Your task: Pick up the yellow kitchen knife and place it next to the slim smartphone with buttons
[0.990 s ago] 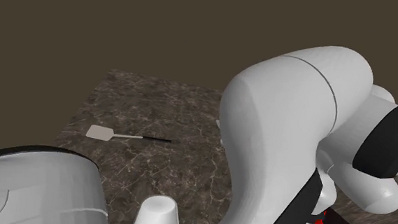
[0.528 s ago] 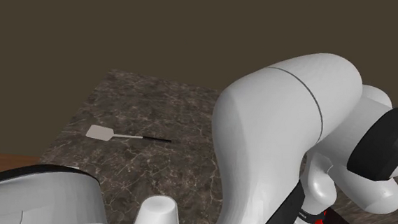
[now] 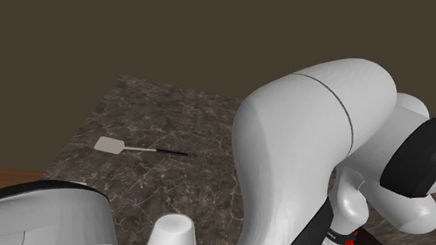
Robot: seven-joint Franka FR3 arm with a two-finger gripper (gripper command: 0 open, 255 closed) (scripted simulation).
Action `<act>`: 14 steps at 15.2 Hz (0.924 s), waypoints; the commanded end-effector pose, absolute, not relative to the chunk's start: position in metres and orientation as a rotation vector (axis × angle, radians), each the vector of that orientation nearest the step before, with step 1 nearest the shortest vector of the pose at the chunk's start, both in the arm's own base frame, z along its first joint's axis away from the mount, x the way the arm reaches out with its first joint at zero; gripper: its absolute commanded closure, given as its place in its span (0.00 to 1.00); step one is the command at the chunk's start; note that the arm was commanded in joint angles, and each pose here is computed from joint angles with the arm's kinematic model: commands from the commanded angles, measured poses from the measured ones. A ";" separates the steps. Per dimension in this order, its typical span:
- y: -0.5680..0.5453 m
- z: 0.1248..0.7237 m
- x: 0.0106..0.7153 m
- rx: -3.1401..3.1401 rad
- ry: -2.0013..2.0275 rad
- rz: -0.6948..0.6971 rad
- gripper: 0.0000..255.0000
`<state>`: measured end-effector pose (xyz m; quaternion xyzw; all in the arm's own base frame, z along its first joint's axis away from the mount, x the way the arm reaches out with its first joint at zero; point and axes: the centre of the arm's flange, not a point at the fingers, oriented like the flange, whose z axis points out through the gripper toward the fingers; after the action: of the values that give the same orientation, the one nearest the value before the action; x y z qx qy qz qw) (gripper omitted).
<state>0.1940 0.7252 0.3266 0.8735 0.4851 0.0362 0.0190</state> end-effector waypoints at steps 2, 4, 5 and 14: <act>0.725 0.327 0.194 2.711 1.506 0.112 0.00; 0.725 0.353 0.192 2.712 1.506 0.112 0.00; 0.725 0.366 0.191 2.712 1.506 0.112 0.00; 0.725 0.376 0.190 2.712 1.506 0.112 0.00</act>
<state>0.1900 0.7251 0.3764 0.8735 0.4851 0.0362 0.0189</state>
